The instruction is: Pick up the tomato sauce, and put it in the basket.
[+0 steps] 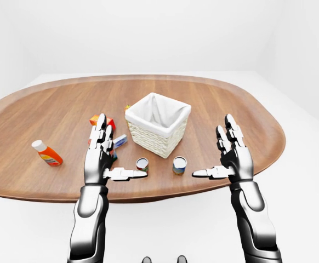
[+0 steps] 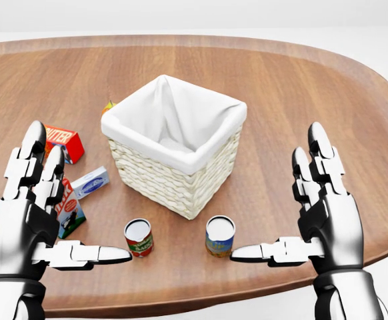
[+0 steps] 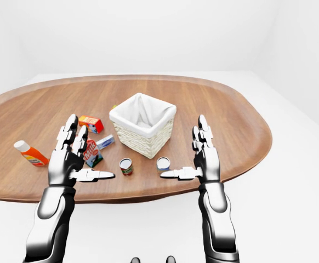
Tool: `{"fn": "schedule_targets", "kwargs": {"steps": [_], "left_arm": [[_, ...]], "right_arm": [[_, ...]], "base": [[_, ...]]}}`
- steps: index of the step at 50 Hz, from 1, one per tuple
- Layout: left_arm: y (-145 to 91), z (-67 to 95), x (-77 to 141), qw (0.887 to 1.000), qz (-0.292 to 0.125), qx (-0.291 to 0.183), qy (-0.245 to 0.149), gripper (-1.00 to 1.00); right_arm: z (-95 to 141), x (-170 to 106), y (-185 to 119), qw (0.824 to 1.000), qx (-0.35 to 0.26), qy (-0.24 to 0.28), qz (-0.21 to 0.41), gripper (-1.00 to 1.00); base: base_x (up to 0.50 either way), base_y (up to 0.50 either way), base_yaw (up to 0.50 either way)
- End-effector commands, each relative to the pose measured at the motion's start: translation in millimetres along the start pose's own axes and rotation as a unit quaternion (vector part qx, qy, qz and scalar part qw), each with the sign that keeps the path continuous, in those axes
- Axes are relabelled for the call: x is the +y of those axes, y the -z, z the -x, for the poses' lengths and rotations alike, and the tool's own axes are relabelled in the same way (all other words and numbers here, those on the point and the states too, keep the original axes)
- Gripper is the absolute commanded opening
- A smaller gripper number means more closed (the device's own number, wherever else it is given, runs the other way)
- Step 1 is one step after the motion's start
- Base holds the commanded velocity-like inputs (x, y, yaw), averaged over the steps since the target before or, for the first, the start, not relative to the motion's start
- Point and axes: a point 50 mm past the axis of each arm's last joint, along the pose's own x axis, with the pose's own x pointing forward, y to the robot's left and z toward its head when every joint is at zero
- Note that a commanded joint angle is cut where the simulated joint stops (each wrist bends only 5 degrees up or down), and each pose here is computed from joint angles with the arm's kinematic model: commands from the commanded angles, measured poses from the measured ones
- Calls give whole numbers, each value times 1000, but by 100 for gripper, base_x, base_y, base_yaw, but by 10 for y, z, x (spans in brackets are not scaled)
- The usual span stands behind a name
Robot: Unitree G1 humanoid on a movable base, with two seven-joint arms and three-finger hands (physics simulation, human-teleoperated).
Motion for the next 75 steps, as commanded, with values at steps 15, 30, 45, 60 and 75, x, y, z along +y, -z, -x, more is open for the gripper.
{"fn": "schedule_targets", "kwargs": {"steps": [15,30,45,60,75], "left_arm": [[5,6,-5,1000,-1,1,1,98],[19,14,-13,1000,-1,5,2,98],[9,14,-15,1000,-1,3,2,98],[22,16,-17,1000,-1,5,2,98],[28,22,-23,1000,-1,7,3,98]], "right_arm": [[30,5,-36,1000,-7,-9,-7,100],[-14,-14,-5,1000,-2,2,-8,100],[-10,-17,-5,1000,-2,3,-8,100],[-3,-18,-16,1000,-4,4,-9,100],[-10,-11,2,1000,0,1,-7,100]], "base": [[19,-5,0],[17,-1,0],[0,0,0],[0,0,0],[0,-16,0]]}}
